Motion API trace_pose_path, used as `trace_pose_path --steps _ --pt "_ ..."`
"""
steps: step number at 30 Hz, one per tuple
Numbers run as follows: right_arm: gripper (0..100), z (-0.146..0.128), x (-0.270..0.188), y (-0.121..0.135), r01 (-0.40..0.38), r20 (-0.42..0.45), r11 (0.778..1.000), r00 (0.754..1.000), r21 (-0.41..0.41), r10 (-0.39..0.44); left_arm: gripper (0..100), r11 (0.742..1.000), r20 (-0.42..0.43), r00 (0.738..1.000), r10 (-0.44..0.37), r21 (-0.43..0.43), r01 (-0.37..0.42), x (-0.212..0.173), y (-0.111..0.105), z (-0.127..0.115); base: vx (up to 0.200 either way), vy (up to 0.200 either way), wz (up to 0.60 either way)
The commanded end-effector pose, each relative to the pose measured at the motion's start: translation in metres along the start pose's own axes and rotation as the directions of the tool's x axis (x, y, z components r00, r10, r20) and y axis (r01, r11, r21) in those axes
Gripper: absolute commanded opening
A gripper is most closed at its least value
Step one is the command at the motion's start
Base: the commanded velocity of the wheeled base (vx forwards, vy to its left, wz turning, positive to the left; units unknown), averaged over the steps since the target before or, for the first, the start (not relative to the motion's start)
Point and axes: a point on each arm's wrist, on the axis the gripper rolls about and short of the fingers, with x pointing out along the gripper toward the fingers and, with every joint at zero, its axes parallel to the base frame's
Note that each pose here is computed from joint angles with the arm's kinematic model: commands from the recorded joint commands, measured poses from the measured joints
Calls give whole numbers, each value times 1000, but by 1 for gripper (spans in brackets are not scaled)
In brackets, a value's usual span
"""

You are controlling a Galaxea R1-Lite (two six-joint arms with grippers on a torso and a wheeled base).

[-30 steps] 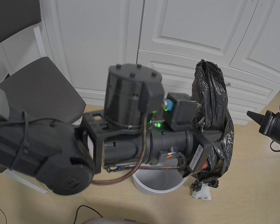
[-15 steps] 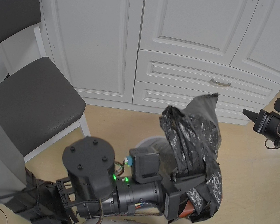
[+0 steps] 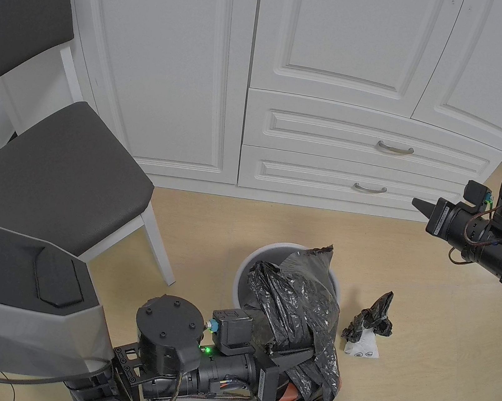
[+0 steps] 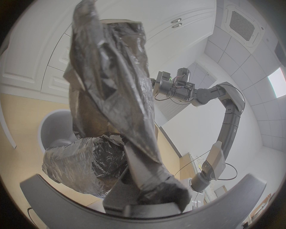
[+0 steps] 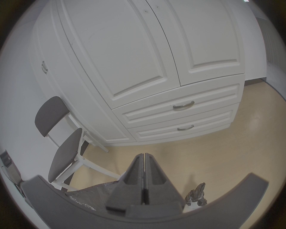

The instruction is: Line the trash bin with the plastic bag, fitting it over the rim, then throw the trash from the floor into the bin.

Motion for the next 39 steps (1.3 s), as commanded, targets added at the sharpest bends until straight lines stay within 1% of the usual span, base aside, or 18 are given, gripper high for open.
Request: trace_pose_path --steps 1,2,7,10,13,17,20,25,27,28,29,30,33,34,37,39 --pt "0 -9 14 -3 1 -32 1000 999 23 0 0 1000 46 999 -15 16 14 2 0 13 0 0 0" --pt "0 -8 14 -3 0 -29 1000 1000 27 1 0 999 58 998 -24 22 23 2 -2 16 0 0 0" --pt "0 -5 11 -4 4 -15 999 1000 42 -4 0 990 130 983 -132 74 124 11 -14 43 0 0 0" --pt "0 1 10 -5 9 3 999 1000 45 -9 0 983 161 973 -168 98 153 17 -20 53 0 0 0" --pt "0 7 6 -8 23 27 998 999 63 -25 0 981 179 967 -179 109 161 22 -22 59 0 0 0" --pt "0 13 3 -9 26 46 997 998 79 -30 0 981 181 967 -179 110 161 26 -22 63 0 0 0" --pt "0 14 3 -10 30 50 996 998 79 -34 0 982 175 969 -175 108 158 28 -20 61 0 0 0" --pt "0 13 4 -11 30 48 996 998 79 -34 0 985 134 979 -150 100 138 34 -9 44 0 0 0" --pt "0 11 5 -12 32 43 996 998 81 -36 0 988 119 983 -139 91 129 35 -3 32 0 0 0" --pt "0 11 5 -12 32 43 996 998 81 -36 0 988 119 983 -139 91 129 35 -3 32 0 0 0" --pt "0 10 6 -12 33 38 996 999 80 -37 0 991 79 990 -116 74 110 32 2 19 0 0 0" --pt "0 9 7 -12 33 35 996 999 81 -36 0 992 65 992 -108 72 104 30 3 15 0 0 0" --pt "0 3 13 -12 29 13 996 999 82 -30 0 997 -17 998 -64 36 65 13 5 -3 0 0 0" --pt "0 2 14 -12 29 9 996 1000 83 -30 0 998 -31 998 -57 30 58 9 6 -6 0 0 0" --pt "0 -9 29 -16 33 -28 996 999 89 -30 0 1000 -125 992 -10 -8 9 -19 4 -22 0 0 0" --pt "0 -13 36 -17 32 -40 995 999 95 -28 0 1000 -160 987 6 -20 -9 -27 5 -29 0 0 0"
